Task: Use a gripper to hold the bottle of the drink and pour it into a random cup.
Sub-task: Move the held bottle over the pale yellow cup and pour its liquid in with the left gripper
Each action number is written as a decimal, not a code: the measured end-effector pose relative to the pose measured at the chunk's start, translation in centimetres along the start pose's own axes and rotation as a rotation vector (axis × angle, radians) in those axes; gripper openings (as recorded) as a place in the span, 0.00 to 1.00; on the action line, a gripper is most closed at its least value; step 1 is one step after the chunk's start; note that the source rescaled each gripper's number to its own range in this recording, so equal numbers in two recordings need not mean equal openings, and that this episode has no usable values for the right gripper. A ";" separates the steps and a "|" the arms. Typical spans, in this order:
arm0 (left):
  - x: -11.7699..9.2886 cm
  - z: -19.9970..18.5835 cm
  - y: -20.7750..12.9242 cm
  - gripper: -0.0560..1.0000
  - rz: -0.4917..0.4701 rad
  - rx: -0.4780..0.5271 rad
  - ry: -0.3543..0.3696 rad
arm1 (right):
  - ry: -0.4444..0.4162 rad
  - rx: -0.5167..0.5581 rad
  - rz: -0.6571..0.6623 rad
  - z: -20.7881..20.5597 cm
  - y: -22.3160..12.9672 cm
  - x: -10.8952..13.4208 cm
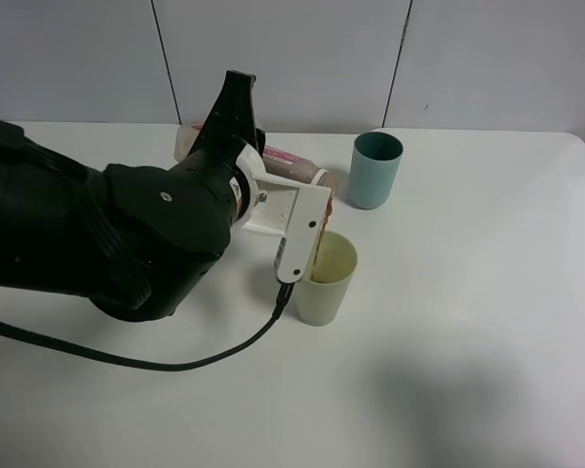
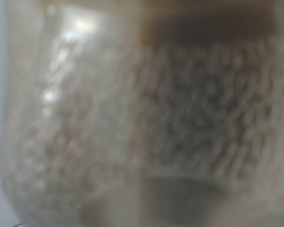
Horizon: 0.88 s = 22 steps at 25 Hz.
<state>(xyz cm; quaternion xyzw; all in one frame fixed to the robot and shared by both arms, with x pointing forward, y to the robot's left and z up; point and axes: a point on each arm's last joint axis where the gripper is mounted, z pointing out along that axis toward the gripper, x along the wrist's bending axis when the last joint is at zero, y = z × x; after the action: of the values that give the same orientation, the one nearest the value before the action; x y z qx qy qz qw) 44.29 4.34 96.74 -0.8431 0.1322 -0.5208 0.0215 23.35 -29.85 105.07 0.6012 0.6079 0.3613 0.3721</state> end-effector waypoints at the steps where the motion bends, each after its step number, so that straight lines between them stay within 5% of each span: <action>1: 0.0 0.0 0.0 0.05 0.001 0.004 0.003 | 0.000 0.000 0.000 0.0 0.0 0.0; 22: 0.3 0.0 -0.3 0.05 0.011 0.032 0.031 | 0.000 0.000 0.000 0.0 0.0 0.0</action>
<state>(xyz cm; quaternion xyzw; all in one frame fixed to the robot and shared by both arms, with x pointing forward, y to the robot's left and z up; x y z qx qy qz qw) 44.46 4.55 97.04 -0.8337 0.1290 -0.5357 0.0358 23.35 -29.85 105.07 0.6012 0.6079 0.3613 0.3721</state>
